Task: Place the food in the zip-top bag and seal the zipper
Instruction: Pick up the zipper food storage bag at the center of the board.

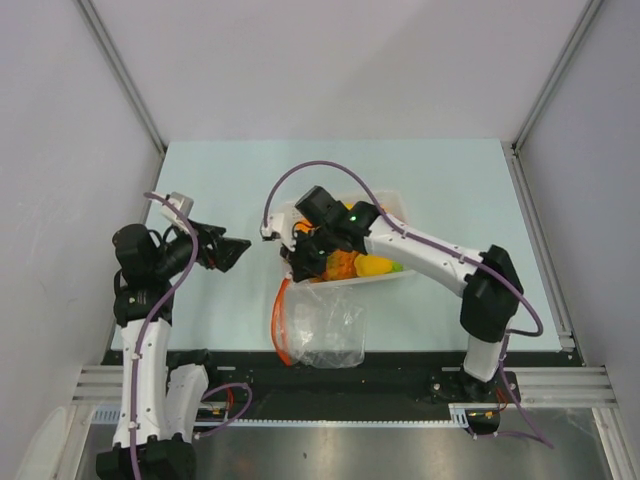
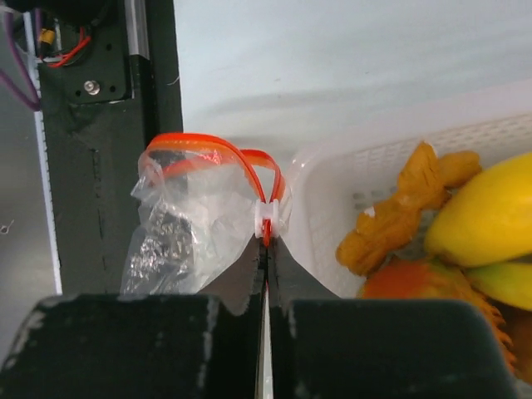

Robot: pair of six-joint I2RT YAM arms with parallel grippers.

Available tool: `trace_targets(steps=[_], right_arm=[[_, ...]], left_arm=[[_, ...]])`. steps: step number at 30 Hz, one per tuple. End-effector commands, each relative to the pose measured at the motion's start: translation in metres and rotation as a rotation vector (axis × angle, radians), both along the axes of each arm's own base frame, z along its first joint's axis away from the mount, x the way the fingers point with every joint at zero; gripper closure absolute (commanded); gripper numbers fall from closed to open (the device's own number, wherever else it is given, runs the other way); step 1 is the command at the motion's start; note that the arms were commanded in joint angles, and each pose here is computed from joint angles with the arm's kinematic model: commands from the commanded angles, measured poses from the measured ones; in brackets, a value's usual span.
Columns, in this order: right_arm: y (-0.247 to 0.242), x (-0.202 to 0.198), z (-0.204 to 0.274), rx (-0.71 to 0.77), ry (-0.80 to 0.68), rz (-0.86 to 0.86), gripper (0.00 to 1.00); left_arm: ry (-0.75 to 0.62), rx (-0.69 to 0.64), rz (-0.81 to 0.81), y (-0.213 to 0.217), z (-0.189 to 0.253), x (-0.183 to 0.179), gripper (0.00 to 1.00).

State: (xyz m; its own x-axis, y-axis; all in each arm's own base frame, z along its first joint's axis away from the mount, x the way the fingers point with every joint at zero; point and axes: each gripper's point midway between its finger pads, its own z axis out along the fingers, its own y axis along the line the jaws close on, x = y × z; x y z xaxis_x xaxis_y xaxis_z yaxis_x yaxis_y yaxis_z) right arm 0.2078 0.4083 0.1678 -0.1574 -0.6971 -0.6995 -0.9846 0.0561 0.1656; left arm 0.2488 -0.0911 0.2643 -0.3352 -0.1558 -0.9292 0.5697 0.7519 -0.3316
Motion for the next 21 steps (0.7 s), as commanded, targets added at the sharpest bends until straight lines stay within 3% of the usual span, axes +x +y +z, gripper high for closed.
trace_targets(steps=[1, 7, 12, 16, 21], right_arm=[[-0.026, -0.014, 0.097, 0.207, -0.13, 0.072, 1.0], [-0.08, -0.027, 0.17, 0.377, -0.491, 0.112, 1.0], [-0.105, -0.038, 0.182, 0.393, -0.619, 0.096, 1.0], [-0.12, -0.044, 0.193, 0.4, -0.738, 0.092, 1.0], [-0.125, -0.044, 0.196, 0.395, -0.778, 0.083, 1.0]], left_arm=[[-0.114, 0.021, -0.115, -0.013, 0.021, -0.012, 0.1], [-0.181, 0.063, -0.288, -0.043, 0.021, -0.03, 0.09], [-0.247, 0.107, -0.444, -0.072, 0.024, -0.053, 0.13], [-0.219, 0.097, -0.53, -0.085, 0.024, -0.068, 0.18], [-0.175, 0.09, -0.573, -0.108, 0.017, -0.079, 0.22]])
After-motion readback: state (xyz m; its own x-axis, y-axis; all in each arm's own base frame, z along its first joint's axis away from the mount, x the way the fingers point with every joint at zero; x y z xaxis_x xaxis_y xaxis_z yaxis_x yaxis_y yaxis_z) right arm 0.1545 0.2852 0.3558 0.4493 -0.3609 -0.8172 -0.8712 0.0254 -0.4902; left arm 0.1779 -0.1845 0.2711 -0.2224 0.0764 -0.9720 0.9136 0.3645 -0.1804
